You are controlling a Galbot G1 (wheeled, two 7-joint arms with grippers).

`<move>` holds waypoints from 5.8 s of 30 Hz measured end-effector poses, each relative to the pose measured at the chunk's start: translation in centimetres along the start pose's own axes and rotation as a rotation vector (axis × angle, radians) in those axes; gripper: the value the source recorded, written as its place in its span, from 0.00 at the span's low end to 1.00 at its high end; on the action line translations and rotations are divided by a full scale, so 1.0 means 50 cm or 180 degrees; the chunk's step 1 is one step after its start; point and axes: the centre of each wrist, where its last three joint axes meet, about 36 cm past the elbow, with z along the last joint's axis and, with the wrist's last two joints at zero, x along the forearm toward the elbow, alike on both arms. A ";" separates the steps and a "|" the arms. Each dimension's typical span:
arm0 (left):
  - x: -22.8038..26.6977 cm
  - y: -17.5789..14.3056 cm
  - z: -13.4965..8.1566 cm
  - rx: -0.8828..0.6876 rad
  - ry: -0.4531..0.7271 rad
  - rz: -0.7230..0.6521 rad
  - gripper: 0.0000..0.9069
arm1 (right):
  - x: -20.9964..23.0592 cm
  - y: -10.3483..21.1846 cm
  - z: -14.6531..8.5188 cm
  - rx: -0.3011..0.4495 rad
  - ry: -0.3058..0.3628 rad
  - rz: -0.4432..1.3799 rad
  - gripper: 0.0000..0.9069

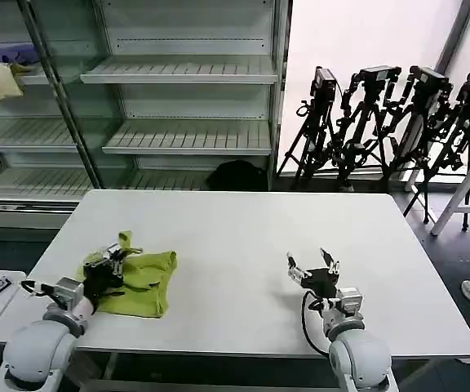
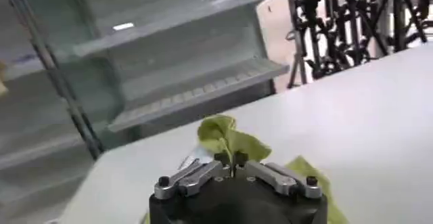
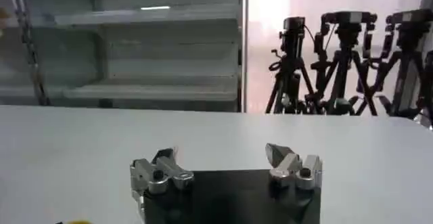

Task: Fold and organize the clothes.

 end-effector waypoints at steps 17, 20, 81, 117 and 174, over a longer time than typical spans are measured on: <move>-0.019 -0.091 0.012 0.0213 0.0173 0.0228 0.01 | -0.005 0.005 0.018 0.0047 0.0038 0.0007 1.00; -0.021 -0.100 0.018 0.0214 0.0211 0.0236 0.31 | -0.006 0.006 0.019 0.0051 0.0040 0.0006 1.00; 0.010 0.124 0.130 0.0742 0.0114 -0.0688 1.00 | -0.010 0.007 0.012 -0.0089 -0.0316 -0.0410 1.00; 0.005 0.117 0.162 0.1278 0.0498 -0.0369 0.01 | -0.001 0.003 0.005 -0.0126 -0.0437 -0.0384 1.00; -0.087 -0.221 -0.019 0.0134 -0.0371 0.0470 0.02 | 0.006 -0.033 0.068 -0.0201 -0.0281 -0.0190 1.00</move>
